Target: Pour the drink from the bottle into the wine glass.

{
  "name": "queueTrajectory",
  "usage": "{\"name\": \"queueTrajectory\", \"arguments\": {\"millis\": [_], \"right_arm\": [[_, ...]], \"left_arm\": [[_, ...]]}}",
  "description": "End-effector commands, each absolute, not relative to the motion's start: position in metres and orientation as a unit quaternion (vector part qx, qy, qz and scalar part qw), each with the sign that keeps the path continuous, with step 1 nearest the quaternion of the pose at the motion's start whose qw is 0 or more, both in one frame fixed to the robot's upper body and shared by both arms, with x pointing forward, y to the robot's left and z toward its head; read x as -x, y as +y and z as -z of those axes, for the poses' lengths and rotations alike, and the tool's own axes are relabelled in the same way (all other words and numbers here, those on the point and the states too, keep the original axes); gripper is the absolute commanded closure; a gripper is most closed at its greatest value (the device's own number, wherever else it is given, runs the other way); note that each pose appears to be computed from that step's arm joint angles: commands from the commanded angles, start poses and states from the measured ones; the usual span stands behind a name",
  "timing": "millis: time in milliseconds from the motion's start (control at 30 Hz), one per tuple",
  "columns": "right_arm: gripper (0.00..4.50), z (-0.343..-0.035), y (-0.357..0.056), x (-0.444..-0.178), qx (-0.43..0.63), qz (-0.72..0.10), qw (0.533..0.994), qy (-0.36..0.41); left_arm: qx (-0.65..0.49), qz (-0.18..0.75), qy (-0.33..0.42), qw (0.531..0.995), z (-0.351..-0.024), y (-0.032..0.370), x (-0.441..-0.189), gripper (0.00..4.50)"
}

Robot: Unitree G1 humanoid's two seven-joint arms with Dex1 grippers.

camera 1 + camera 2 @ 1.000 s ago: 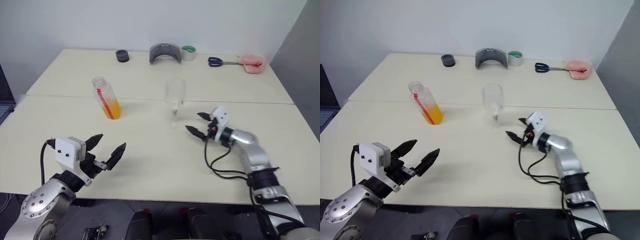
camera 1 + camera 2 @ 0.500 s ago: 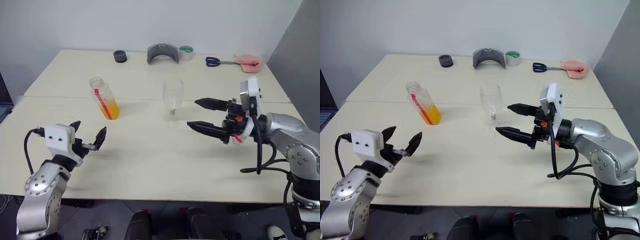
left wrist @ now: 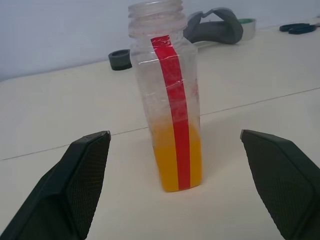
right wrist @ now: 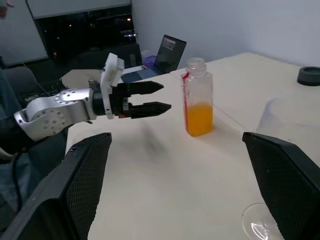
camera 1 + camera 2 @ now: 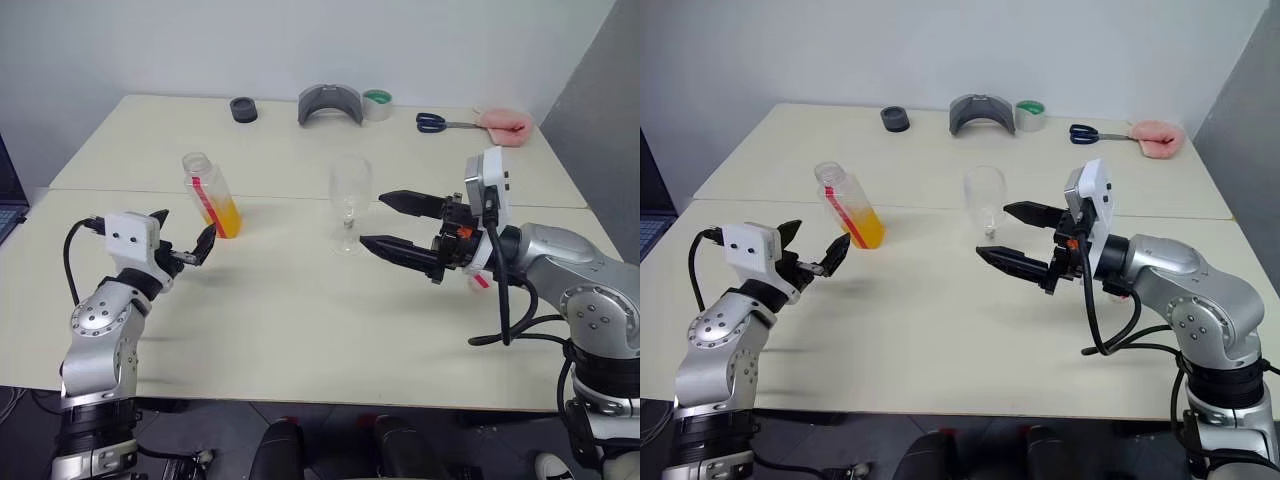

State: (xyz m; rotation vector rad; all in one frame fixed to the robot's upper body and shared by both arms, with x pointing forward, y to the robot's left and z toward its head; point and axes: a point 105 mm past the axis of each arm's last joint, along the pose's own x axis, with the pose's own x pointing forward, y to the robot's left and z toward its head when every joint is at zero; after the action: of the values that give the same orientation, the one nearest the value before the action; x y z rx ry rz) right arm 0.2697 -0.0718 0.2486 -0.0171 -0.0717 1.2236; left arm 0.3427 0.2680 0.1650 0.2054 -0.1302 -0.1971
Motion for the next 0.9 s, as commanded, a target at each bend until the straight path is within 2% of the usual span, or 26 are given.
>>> {"name": "queueTrajectory", "arguments": {"millis": [33,567,900], "right_arm": [[0.03,-0.262,-0.075,-0.261,0.013,-0.582,0.811,-0.06],[0.03,-0.263,-0.074,-0.262,0.017,-0.573,0.816,-0.076],[0.03,-0.27,-0.073,-0.265,0.008,-0.562,0.823,-0.085]], "left_arm": [[-0.118,0.105,-0.095,0.983,-0.182,0.264,-0.348,0.0],[-0.118,0.116,-0.113,0.98,-0.191,0.262,-0.378,0.0],[-0.11,0.097,-0.117,0.982,-0.181,0.259,-0.411,0.0]]}}
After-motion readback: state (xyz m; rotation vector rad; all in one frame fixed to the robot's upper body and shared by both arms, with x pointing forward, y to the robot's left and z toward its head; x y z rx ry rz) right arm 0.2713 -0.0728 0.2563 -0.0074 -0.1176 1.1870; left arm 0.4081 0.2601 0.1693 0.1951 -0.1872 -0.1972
